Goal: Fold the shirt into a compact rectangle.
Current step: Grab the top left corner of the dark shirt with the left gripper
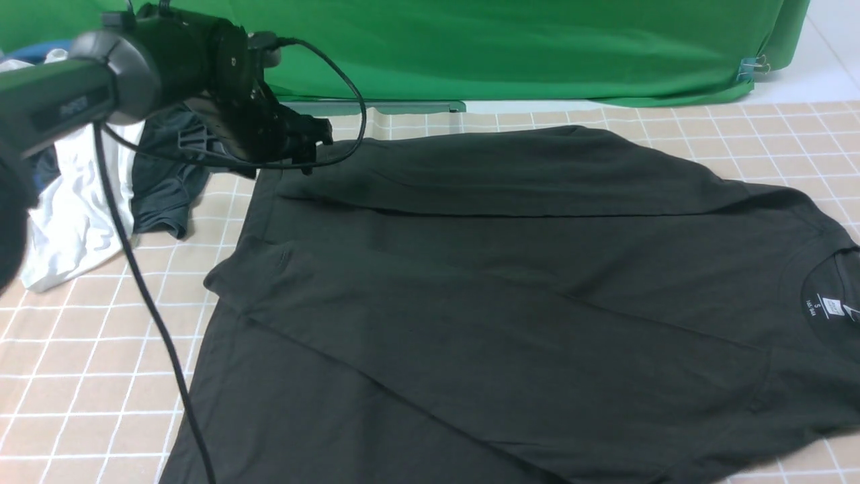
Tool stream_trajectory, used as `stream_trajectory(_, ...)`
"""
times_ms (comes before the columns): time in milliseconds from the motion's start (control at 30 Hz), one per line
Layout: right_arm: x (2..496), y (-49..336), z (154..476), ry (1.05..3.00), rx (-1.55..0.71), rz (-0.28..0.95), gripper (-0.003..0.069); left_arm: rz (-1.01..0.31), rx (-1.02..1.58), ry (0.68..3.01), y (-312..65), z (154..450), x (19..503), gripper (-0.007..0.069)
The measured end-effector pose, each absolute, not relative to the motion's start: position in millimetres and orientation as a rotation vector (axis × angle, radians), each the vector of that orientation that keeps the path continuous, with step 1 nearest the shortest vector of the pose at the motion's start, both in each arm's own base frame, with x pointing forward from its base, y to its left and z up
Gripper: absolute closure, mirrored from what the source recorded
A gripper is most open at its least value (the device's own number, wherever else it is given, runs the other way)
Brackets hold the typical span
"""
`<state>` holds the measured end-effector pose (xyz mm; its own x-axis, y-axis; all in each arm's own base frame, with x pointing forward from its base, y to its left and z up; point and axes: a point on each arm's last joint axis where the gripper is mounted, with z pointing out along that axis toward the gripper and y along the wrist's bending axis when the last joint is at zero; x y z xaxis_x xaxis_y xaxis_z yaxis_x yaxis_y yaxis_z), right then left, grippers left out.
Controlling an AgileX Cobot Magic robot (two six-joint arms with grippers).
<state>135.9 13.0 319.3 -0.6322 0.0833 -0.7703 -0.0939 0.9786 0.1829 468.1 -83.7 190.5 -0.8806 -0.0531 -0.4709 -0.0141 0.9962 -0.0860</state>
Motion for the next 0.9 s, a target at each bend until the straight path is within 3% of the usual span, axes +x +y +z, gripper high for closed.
stream_trajectory(433, 136.0, 13.0, 319.3, 2.24, -0.007, 0.258, 0.0568, -0.163, -0.038, 2.657, -85.7, 153.9, 487.8, 0.0127)
stream_trajectory(533, 136.0, 13.0, 319.3, 2.24, -0.007, 0.258, 0.0568, -0.165, -0.046, 2.657, -85.7, 154.1, 487.9, 0.0207)
stream_trajectory(600, 136.0, 13.0, 319.3, 2.24, -0.007, 0.258, 0.0568, -0.165, -0.049, 2.657, -85.7, 153.6, 488.0, 0.0323)
stream_trajectory(633, 136.0, 13.0, 319.3, 2.24, -0.007, 0.258, 0.0568, -0.165, -0.049, 2.657, -85.7, 153.6, 488.0, 0.0336)
stream_trajectory(700, 136.0, 13.0, 319.3, 2.24, -0.007, 0.258, 0.0568, -0.162, -0.04, 2.664, -85.7, 153.8, 487.8, 0.05)
stream_trajectory(733, 136.0, 13.0, 319.3, 2.24, -0.007, 0.258, 0.0568, -0.159, -0.026, 2.668, -85.8, 155.6, 488.0, 0.0539)
stream_trajectory(900, 136.0, 13.0, 319.3, 2.24, -0.008, 0.257, 0.0568, -0.162, -0.003, 2.685, -86.4, 177.8, 486.8, 0.059)
